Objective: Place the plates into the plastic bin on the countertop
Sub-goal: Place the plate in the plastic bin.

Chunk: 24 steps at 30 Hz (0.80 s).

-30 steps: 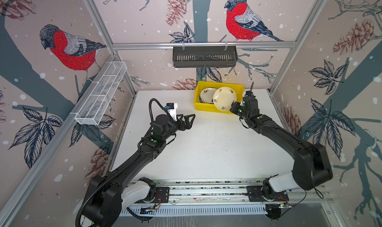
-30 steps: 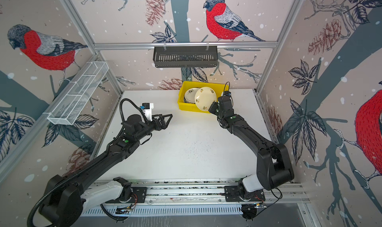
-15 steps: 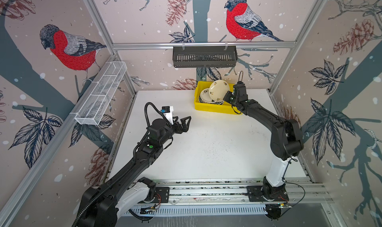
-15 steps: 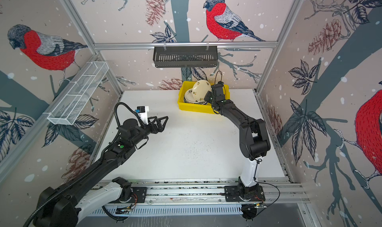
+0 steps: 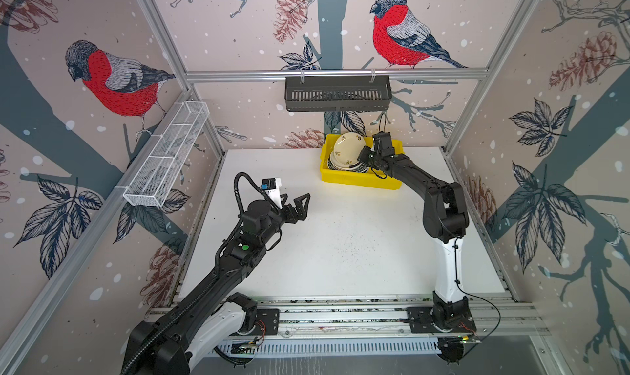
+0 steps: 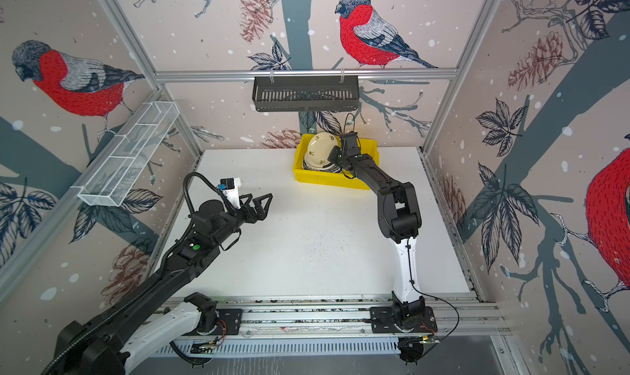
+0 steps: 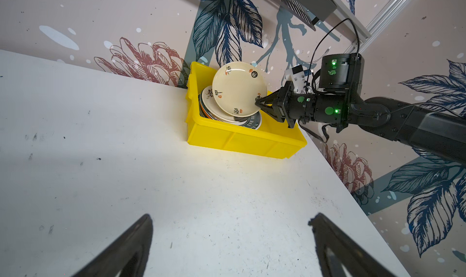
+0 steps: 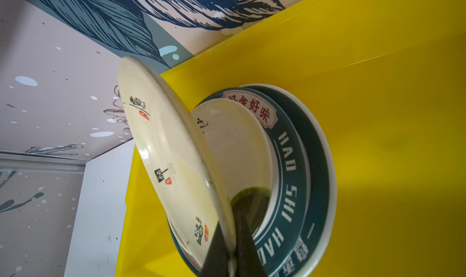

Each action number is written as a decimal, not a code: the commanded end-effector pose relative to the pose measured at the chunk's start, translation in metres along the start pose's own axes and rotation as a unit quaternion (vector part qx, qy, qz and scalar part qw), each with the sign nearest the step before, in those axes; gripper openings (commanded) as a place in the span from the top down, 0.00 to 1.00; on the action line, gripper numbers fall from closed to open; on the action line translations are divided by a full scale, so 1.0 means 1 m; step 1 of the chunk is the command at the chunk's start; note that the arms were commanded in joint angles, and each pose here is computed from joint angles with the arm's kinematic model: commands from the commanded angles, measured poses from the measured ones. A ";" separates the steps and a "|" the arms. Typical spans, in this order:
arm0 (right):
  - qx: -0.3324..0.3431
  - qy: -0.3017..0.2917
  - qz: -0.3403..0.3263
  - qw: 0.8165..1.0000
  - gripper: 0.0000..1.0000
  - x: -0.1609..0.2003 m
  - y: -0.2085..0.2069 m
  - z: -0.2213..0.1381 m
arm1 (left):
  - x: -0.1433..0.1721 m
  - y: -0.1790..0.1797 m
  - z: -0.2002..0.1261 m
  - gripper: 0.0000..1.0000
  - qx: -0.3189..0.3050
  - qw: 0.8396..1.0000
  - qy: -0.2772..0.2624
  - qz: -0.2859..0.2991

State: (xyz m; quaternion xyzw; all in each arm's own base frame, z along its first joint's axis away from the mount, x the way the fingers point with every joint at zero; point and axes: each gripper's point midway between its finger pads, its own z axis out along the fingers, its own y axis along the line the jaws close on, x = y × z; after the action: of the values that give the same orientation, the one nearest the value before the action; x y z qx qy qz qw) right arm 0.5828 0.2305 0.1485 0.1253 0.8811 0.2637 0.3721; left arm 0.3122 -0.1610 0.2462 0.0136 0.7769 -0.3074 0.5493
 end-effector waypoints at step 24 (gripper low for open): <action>0.055 -0.284 -0.147 0.946 0.07 -0.043 0.020 -0.234 | -0.038 0.091 -0.009 0.03 -0.191 0.972 -0.123 0.060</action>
State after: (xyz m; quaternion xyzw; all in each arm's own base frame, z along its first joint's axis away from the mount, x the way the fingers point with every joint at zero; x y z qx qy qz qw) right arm 0.4564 0.1847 0.2966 0.0512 0.8147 0.1711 0.5517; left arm 0.3448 -0.1036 0.2267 -0.0503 0.7743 -0.1875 0.6023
